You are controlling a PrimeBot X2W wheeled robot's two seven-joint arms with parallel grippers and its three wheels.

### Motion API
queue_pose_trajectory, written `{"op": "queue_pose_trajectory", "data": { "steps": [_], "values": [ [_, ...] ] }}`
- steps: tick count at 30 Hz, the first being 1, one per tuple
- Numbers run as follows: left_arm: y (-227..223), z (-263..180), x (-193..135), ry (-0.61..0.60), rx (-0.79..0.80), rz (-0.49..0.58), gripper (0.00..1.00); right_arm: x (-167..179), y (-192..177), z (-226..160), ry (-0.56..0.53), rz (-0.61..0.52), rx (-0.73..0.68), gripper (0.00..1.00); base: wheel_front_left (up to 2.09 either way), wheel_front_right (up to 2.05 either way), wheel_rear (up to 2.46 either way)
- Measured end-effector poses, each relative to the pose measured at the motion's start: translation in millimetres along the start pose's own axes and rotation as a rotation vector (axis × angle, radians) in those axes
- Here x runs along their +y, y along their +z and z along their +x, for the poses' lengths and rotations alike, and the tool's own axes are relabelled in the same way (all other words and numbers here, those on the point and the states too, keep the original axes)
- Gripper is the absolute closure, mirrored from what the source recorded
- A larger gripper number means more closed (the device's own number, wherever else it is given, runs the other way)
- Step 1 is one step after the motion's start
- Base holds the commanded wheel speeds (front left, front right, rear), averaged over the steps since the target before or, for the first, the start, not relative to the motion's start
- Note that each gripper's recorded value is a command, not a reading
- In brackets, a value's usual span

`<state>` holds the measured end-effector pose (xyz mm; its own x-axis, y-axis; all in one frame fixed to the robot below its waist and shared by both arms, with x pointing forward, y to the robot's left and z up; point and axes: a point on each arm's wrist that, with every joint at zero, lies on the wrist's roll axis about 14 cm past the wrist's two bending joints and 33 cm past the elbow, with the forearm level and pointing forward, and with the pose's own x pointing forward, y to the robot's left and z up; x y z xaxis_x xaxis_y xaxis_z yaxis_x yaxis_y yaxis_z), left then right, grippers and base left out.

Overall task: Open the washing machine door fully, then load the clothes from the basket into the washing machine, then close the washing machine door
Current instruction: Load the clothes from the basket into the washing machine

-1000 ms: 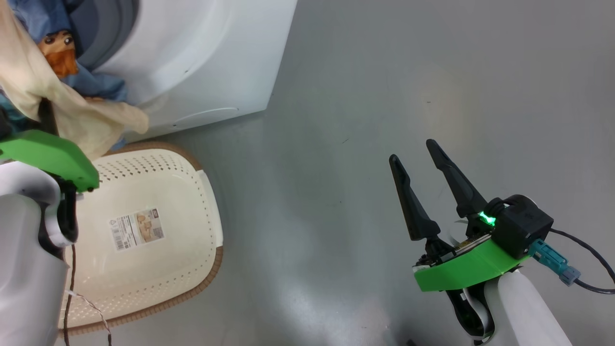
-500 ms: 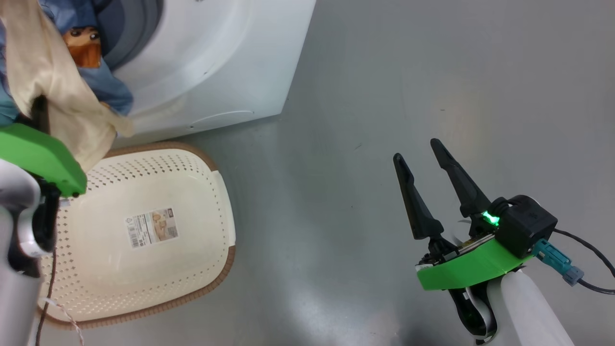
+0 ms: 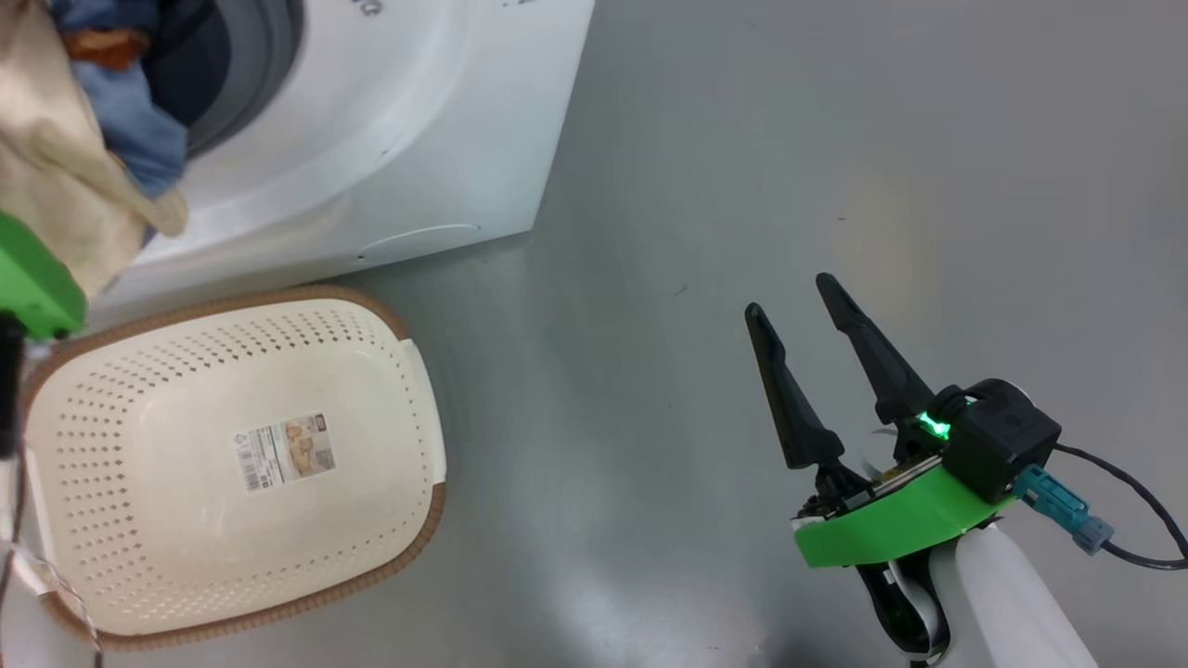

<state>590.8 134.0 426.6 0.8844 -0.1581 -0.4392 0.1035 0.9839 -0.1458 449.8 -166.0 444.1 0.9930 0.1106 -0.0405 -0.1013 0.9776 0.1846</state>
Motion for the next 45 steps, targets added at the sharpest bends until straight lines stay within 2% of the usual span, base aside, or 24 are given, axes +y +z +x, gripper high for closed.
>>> {"op": "queue_pose_trajectory", "data": {
  "steps": [15, 21, 32, 36, 45],
  "values": [
    [40, 65, 6, 0.045, -0.056, 0.088, 1.0, -9, -15, -9, -0.036, 0.026, 0.05, 0.0, 0.0, 0.0, 0.0],
    [59, 96, 9, 0.055, -0.104, 0.125, 1.0, -14, -19, 0, -0.037, 0.021, 0.056, 0.0, 0.0, 0.0, 0.0],
    [107, 135, 11, 0.079, -0.359, 0.177, 1.0, -28, -36, 5, -0.074, 0.043, 0.094, 0.0, 0.0, 0.0, 0.0],
    [103, 149, 14, 0.087, -0.404, 0.181, 1.0, -32, -42, 10, -0.077, 0.037, 0.104, 0.0, 0.0, 0.0, 0.0],
    [62, 176, 18, 0.086, -0.312, 0.151, 1.0, -35, -56, 11, -0.086, 0.042, 0.136, 0.0, 0.0, 0.0, 0.0]
  ]
}}
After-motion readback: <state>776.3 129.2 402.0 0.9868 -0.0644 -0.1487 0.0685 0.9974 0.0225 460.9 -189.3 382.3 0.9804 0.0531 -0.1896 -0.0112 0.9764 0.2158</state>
